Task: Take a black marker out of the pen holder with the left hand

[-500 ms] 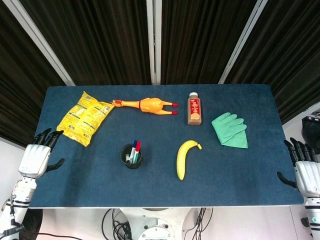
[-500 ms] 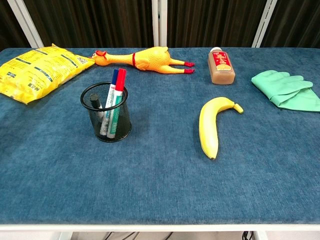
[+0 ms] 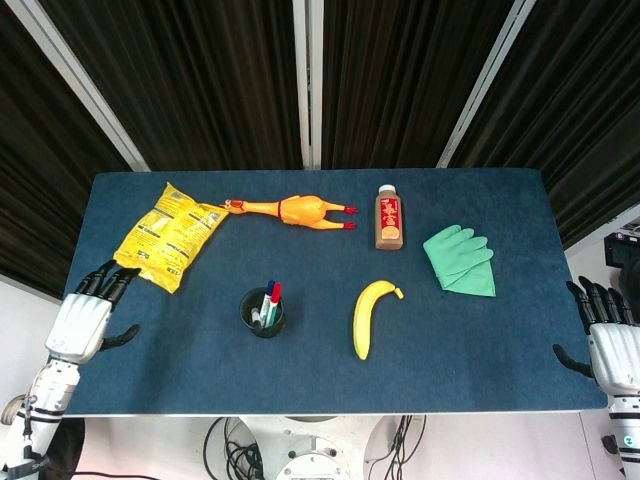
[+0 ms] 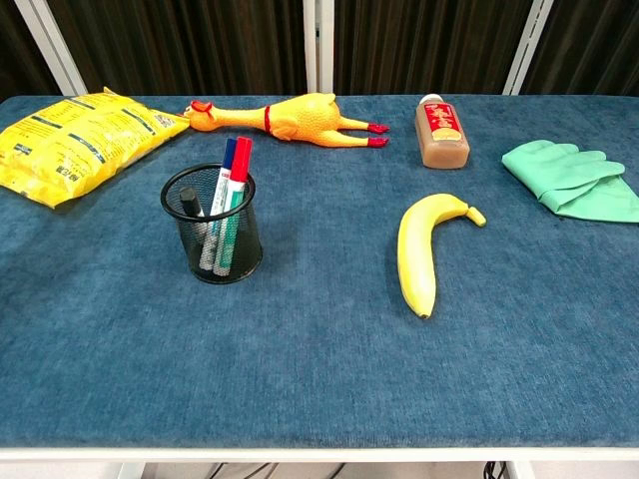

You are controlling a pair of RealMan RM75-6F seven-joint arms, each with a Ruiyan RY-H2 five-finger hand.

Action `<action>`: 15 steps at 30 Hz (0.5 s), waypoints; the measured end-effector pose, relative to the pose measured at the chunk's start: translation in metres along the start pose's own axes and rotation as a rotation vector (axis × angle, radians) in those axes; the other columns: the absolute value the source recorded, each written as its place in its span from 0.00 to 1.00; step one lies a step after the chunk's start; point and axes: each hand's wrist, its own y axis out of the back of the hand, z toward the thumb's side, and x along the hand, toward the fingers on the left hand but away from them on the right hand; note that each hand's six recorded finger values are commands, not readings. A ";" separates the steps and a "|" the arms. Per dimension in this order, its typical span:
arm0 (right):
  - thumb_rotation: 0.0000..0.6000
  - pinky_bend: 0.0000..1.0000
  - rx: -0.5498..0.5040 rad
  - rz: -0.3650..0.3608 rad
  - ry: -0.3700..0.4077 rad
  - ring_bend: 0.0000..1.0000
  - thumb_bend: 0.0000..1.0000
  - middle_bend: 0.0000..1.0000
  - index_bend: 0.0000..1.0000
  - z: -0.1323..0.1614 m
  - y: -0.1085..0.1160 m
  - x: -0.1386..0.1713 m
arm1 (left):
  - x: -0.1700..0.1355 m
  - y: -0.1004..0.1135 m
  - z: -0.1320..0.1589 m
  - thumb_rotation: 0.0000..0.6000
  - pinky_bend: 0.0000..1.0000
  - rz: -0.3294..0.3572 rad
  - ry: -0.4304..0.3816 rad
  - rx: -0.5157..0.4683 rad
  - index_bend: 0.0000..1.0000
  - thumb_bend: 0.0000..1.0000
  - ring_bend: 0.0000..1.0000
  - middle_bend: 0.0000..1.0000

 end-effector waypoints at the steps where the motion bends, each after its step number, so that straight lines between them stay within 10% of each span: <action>1: 1.00 0.00 0.001 -0.001 0.001 0.00 0.15 0.00 0.00 0.000 0.000 -0.001 | 0.000 0.001 0.007 1.00 0.19 -0.001 -0.031 -0.017 0.14 0.19 0.04 0.16; 15: 1.00 0.00 0.023 0.023 0.002 0.00 0.15 0.00 0.00 0.008 -0.006 -0.004 | 0.033 -0.002 0.112 1.00 0.18 -0.057 -0.369 0.073 0.21 0.23 0.04 0.16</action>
